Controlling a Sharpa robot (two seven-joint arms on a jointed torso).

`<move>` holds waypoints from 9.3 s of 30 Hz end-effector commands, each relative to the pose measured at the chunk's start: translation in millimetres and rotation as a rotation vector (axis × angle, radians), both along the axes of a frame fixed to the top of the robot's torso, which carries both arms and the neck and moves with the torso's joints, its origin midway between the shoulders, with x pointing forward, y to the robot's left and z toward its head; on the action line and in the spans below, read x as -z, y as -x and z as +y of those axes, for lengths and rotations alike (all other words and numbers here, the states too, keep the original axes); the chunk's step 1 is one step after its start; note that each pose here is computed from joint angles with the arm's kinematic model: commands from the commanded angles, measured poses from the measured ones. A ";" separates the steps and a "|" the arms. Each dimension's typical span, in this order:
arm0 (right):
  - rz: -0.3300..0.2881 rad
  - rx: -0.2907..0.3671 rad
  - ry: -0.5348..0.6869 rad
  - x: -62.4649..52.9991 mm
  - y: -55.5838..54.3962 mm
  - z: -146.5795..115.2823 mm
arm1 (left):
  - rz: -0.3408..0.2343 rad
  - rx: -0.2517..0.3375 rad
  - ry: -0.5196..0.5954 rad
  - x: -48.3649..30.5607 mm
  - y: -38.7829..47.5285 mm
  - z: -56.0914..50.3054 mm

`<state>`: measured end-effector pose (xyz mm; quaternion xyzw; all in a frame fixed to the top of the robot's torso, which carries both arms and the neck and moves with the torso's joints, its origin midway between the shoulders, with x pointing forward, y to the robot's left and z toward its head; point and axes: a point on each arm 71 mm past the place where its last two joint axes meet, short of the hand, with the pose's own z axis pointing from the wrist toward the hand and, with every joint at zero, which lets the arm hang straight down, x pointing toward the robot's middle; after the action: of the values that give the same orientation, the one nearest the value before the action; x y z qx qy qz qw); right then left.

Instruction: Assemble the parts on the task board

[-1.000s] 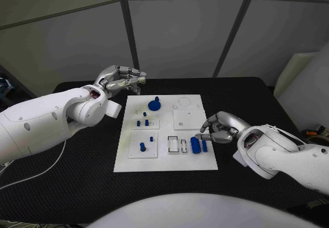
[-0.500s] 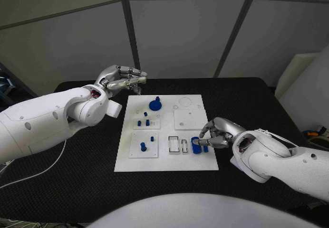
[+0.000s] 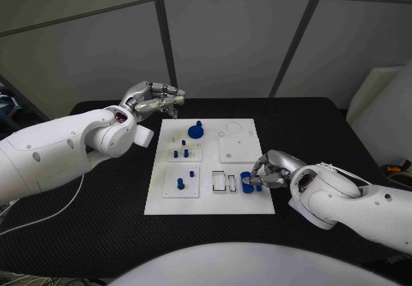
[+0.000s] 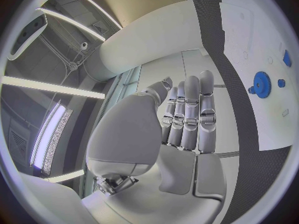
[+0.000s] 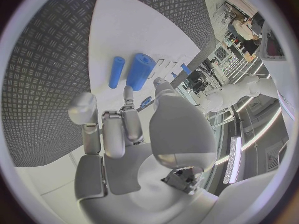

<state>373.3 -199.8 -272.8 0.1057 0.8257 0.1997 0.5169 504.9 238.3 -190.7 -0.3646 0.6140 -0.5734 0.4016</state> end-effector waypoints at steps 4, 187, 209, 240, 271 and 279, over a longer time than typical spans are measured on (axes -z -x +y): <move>0.011 -0.021 0.046 4.1 -1.4 0.3 | -0.007 0.012 0.009 -1.4 0.6 -0.5; -0.038 0.004 -0.100 -8.7 -1.6 -23.1 | 0.004 0.024 0.008 -1.5 3.3 -2.3; 0.046 0.053 0.034 22.5 7.0 -26.8 | 0.005 0.024 0.007 -0.7 3.6 -1.1; -0.053 -0.082 0.294 27.1 3.0 -4.3 | 0.007 0.025 0.006 -0.8 4.5 0.1; 0.003 0.057 -0.119 -4.3 22.8 15.4 | 0.006 0.025 0.007 -0.5 4.0 -0.6; 0.042 0.037 -0.124 0.1 16.8 27.6 | 0.007 0.027 0.007 -0.5 4.0 -1.8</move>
<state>355.4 -172.9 -272.6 0.1483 0.8189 0.2312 0.5040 501.1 237.7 -191.1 -0.3627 0.6187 -0.5750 0.3937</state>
